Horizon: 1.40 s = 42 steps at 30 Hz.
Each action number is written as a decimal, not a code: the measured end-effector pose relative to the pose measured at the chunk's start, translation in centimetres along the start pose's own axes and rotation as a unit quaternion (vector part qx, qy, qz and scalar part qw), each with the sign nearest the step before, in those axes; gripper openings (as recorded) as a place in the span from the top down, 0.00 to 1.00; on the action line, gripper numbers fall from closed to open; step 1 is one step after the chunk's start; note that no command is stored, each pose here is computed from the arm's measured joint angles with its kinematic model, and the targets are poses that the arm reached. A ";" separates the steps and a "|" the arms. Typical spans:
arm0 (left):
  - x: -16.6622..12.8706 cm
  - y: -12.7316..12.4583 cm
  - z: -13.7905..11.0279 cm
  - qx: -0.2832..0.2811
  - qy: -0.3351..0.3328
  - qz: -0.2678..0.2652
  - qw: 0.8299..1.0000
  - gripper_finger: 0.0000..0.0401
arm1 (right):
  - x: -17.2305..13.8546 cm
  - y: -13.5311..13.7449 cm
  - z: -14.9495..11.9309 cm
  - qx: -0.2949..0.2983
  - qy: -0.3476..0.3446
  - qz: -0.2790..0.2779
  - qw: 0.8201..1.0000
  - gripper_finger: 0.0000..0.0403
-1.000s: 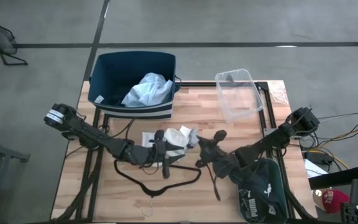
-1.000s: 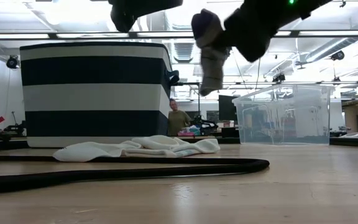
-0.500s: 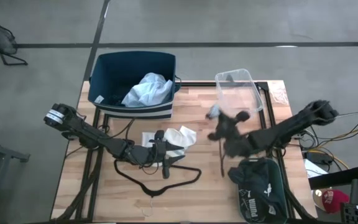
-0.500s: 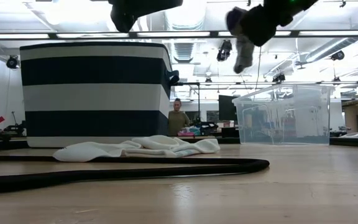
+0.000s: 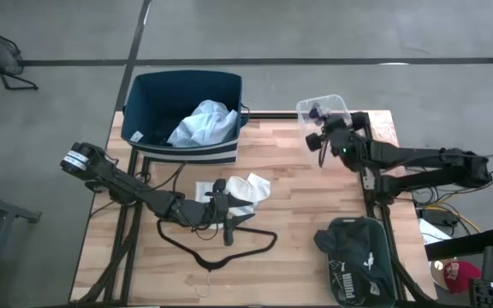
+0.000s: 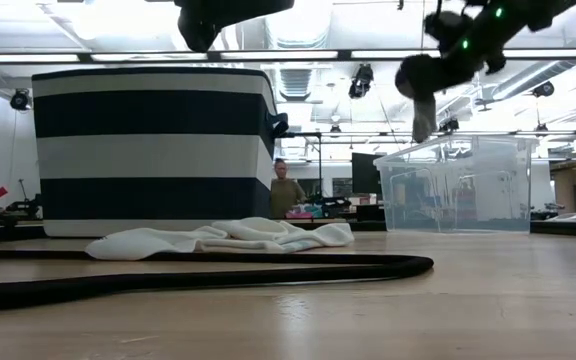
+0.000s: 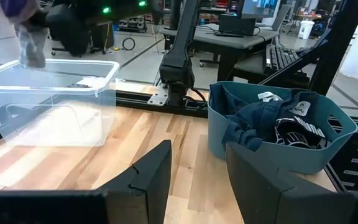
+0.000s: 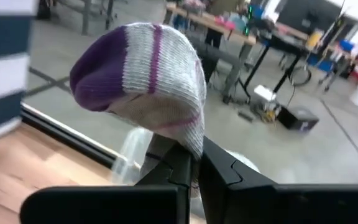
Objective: Pick & Place Cloths
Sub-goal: Put the gray sock into the transparent bin, then put the left white sock into the transparent bin
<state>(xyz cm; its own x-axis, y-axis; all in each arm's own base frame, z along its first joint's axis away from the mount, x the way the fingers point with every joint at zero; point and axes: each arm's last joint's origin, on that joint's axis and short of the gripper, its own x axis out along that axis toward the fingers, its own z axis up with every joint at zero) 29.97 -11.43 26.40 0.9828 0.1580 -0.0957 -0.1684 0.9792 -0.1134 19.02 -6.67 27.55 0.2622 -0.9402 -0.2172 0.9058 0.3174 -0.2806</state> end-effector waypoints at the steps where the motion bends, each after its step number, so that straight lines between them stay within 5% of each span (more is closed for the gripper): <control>1: 0.0 0.0 0.0 0.000 0.000 0.000 1.000 0.60 | 0.5 -0.3 -0.3 0.003 0.010 -0.001 1.000 0.96; 10: 0.0 0.0 0.0 0.001 0.001 0.001 1.000 0.60 | 3.0 -0.9 -2.8 0.008 0.077 -0.038 0.996 0.86; 18: 0.0 0.2 -0.3 0.013 0.013 0.013 1.000 0.60 | 2.8 -0.6 -3.1 0.018 0.100 0.000 0.995 0.61; 24: 0.0 1.4 -1.3 0.050 0.045 0.139 0.988 0.60 | 2.0 0.3 -3.3 0.040 0.127 0.100 0.986 0.47; 30: 0.4 4.0 -2.6 0.004 0.091 0.221 0.971 0.60 | 0.6 1.8 -2.4 0.060 0.121 0.223 0.965 0.43; 39: -0.3 8.2 -5.6 -0.082 0.296 0.247 0.919 0.60 | -2.4 3.9 -1.5 0.076 0.089 0.340 0.933 0.46; 42: -0.6 8.4 -6.1 -0.106 0.313 0.246 0.911 0.60 | -3.2 4.4 -1.4 0.078 0.078 0.360 0.926 0.48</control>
<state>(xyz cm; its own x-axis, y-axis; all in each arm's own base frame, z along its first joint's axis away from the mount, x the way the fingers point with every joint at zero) 27.51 -4.08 19.44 0.5601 0.4031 -0.7238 -0.6533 0.7521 -0.0867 21.66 -2.10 25.73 0.7766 -0.4582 -0.4323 0.5548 0.8225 0.1249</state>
